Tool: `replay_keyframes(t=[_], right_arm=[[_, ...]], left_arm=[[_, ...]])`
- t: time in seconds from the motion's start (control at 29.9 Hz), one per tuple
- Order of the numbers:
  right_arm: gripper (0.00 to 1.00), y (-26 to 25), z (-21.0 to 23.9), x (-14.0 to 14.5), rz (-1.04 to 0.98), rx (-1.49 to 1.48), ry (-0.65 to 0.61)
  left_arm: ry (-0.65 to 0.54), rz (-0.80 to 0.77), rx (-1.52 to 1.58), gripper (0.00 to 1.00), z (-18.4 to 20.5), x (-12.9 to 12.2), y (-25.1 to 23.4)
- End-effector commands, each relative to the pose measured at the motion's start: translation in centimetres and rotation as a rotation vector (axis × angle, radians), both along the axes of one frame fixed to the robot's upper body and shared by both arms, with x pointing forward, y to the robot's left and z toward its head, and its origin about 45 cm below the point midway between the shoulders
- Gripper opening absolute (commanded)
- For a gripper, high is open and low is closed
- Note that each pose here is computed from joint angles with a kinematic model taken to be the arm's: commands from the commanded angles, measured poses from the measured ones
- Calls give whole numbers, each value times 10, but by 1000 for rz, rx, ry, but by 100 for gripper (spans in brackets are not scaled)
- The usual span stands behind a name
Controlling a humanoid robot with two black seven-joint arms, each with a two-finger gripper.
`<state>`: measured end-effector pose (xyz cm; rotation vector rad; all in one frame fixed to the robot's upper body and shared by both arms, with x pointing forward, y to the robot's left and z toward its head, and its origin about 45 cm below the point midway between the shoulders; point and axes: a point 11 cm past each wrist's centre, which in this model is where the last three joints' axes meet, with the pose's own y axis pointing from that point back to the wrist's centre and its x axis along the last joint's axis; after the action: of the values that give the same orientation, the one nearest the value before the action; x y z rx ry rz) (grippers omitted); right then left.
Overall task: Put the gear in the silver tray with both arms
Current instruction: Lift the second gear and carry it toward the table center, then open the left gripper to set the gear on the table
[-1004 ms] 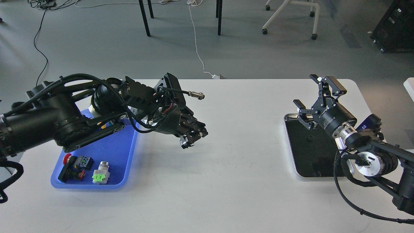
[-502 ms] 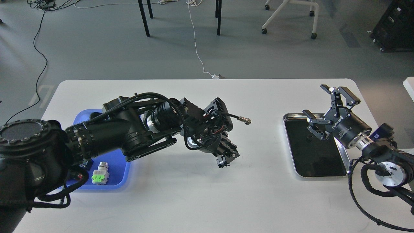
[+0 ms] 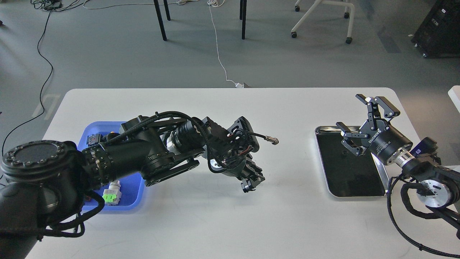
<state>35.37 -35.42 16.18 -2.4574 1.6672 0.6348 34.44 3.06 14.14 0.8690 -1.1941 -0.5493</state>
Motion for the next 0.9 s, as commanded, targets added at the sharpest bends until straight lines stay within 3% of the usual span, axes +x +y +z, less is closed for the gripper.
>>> replay_keyframes(t=[0.0,0.23,0.4,0.57,0.67,0.8,0.87], right_arm=[[97,-2,1,0,-2,-4,-1],[97,-1,1,0,-1,-3,-1],[97,-1,1,0,-1,-3,-1],[97,-1,1,0,1,-2,-1],[97,0,1,-1,7,2,-1],[97,5,3,1,20,2,-6],[97,11,5,0,39,10,-9]], left_arm=[[7,4,9,23,-5,-1,2],[8,6,12,33,-6,-1,3],[7,5,8,64,-5,-1,2],[-3,15,-5,72,2,4,6],[-27,40,-49,82,21,15,12],[102,172,-287,98,62,25,9],[184,250,-389,98,78,29,24]])
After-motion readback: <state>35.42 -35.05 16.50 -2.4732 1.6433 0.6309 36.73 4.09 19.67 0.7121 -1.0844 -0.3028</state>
